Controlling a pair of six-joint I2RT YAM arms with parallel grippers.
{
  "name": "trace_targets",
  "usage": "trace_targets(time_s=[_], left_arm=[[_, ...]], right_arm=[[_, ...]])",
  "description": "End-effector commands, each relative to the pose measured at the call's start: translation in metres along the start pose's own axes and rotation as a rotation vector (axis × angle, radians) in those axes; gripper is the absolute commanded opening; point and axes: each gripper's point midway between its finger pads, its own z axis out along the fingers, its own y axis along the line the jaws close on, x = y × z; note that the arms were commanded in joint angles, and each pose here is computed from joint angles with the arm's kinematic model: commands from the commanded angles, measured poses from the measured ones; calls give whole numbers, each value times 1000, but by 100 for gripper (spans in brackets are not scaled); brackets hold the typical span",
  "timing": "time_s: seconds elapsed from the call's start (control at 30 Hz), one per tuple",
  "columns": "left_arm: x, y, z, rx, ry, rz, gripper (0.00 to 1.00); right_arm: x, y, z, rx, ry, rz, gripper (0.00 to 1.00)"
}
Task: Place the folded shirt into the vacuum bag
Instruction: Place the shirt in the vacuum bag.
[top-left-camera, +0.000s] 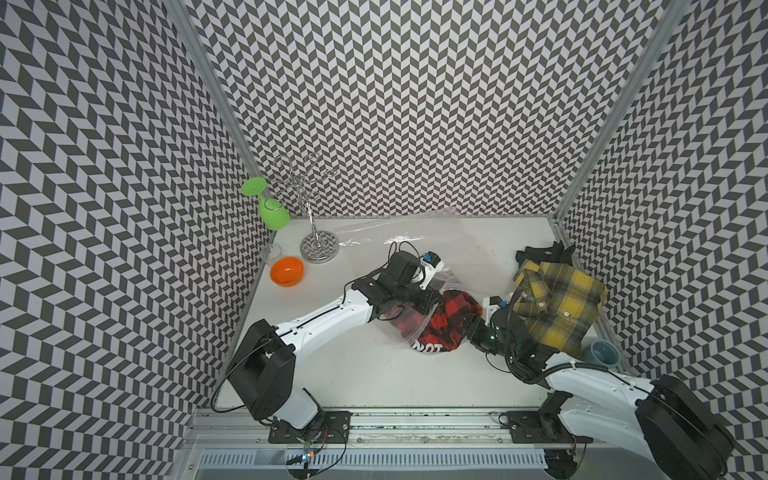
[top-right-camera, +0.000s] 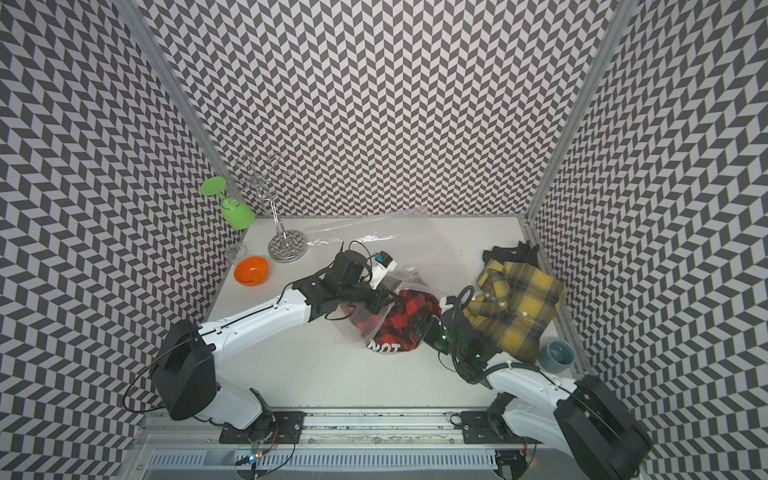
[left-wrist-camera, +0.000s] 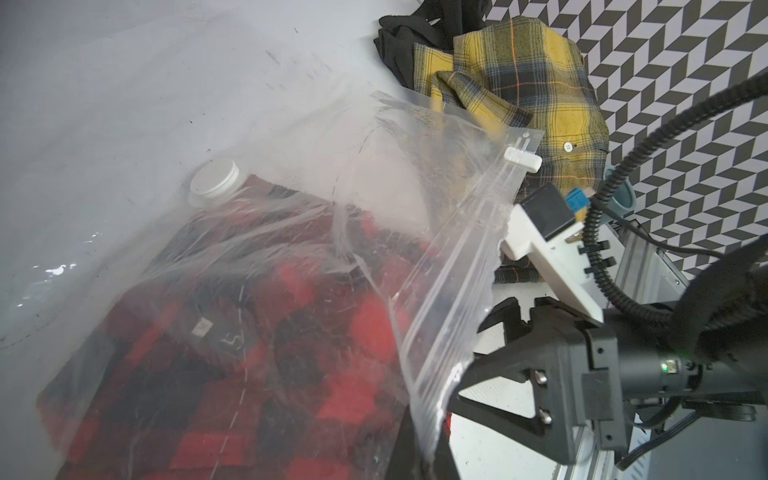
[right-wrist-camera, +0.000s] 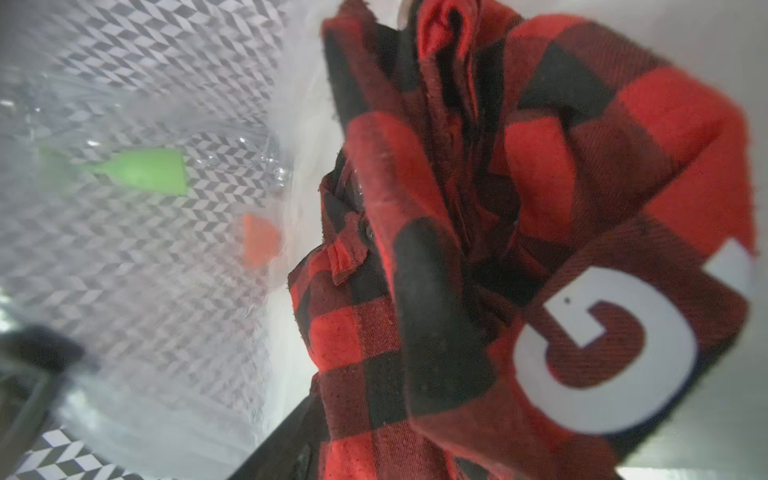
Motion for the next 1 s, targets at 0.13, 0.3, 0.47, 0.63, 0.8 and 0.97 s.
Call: trace_targets(time_s=[0.13,0.3,0.47,0.63,0.8,0.97], left_arm=[[-18,-10,0,29,-43,23,0],[-23,-15,-1,39,-53,22,0],[-24,-21,6,53,-42,28,0],[-23,-22,6,52,-43,35,0],[-26,-24,8,61,-48,30,0],[-26,-25,8,64,-48,32,0]], right_arm=[[19,-14,4,-10,71,-34,86],[29,-17,20,-5,96,-6,85],[17,0,25,-9,44,-3,78],[-6,26,8,-64,-60,-14,76],[13,13,26,-43,24,16,77],[28,-1,37,4,30,42,77]])
